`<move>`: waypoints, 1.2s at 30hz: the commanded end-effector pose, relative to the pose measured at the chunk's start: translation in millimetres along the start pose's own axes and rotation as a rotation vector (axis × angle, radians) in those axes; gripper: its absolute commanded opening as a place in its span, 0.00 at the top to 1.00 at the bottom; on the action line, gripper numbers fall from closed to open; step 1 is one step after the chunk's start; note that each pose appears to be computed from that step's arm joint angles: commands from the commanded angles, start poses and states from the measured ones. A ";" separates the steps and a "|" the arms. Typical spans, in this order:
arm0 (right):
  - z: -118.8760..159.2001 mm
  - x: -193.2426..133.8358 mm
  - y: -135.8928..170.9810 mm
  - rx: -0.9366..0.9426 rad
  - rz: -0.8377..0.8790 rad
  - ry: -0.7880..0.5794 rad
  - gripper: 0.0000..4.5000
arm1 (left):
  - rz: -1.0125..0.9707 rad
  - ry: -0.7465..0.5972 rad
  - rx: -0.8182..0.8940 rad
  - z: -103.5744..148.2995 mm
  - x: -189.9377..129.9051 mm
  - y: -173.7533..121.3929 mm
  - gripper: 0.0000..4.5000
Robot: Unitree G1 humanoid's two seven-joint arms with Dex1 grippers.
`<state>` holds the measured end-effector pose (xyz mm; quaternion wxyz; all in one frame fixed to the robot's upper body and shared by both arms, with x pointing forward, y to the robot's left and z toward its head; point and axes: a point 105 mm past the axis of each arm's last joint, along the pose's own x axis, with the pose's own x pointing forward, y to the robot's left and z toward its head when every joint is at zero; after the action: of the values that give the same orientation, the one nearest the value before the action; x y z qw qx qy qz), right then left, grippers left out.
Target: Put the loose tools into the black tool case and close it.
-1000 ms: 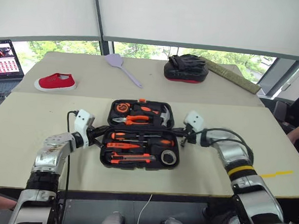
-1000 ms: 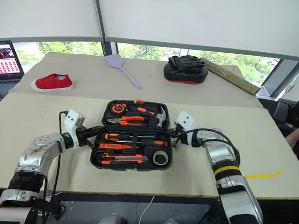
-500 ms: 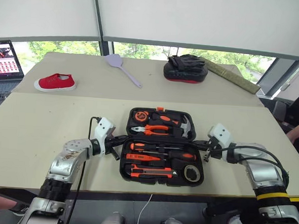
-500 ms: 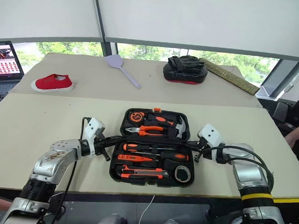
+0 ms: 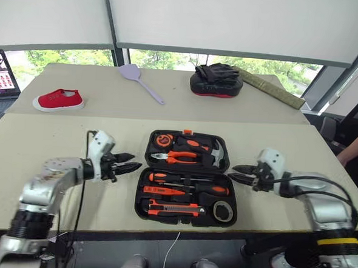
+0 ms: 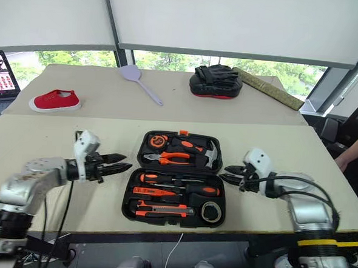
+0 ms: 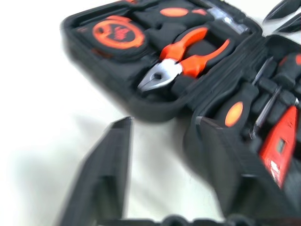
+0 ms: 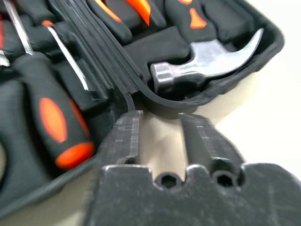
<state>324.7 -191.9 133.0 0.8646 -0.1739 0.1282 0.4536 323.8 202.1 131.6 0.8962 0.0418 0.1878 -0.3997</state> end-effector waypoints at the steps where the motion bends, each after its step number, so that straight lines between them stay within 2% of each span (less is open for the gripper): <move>1: 35.7 -8.3 -10.6 0.112 -0.052 -0.081 0.28 | -0.008 0.017 -0.050 19.0 1.1 2.1 0.09; 2: 35.1 -6.6 -17.1 0.176 -0.090 -0.014 0.24 | 0.016 0.019 -0.069 24.4 5.0 6.4 0.05; 4: 34.3 -4.1 -17.8 0.268 -0.089 0.098 0.24 | 0.054 0.035 -0.101 31.8 12.9 12.3 0.05; 8: 32.3 8.3 -13.3 0.541 -0.058 0.231 0.24 | 0.048 0.061 -0.215 41.8 37.3 10.0 0.05; 13: 27.2 27.0 -28.4 0.567 -0.151 0.284 0.24 | 0.072 0.090 -0.260 42.7 62.0 14.6 0.05; 18: 22.5 36.7 -34.1 0.593 -0.175 0.287 0.24 | 0.078 0.102 -0.289 39.1 73.5 18.0 0.05; 20: 18.1 39.0 -36.5 0.602 -0.192 0.298 0.36 | 0.075 0.110 -0.293 38.2 75.9 17.6 0.02; 21: 16.2 39.2 -37.6 0.607 -0.199 0.303 0.37 | 0.077 0.106 -0.294 38.6 76.8 18.0 0.02; 22: 15.0 39.0 -38.3 0.614 -0.204 0.305 0.46 | 0.081 0.098 -0.298 39.0 77.4 19.1 0.02; 23: 14.4 38.9 -38.7 0.619 -0.207 0.305 0.57 | 0.082 0.093 -0.301 39.3 78.0 19.6 0.13; 26: 12.1 38.7 -37.9 0.651 -0.205 0.305 0.75 | 0.086 0.085 -0.311 35.6 80.0 20.6 0.32; 29: 5.3 39.4 -35.8 0.688 -0.208 0.317 0.99 | 0.066 0.087 -0.356 29.7 83.6 16.5 0.56; 30: 4.3 39.9 -35.8 0.700 -0.209 0.312 1.00 | 0.056 0.087 -0.380 27.5 85.3 14.6 0.61; 33: 3.7 41.0 -39.1 0.702 -0.234 0.294 1.00 | 0.050 0.080 -0.426 23.5 88.8 13.0 0.87; 35: 11.7 44.5 -41.4 0.675 -0.241 0.230 1.00 | 0.060 0.074 -0.432 22.0 89.4 13.8 0.99; 36: 20.2 46.6 -43.5 0.644 -0.243 0.166 1.00 | 0.066 0.056 -0.424 23.1 88.7 14.9 0.99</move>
<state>381.5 -176.6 127.9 0.8916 0.0658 0.3659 0.2586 396.0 146.4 123.9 0.8901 -0.1298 0.2951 -0.3222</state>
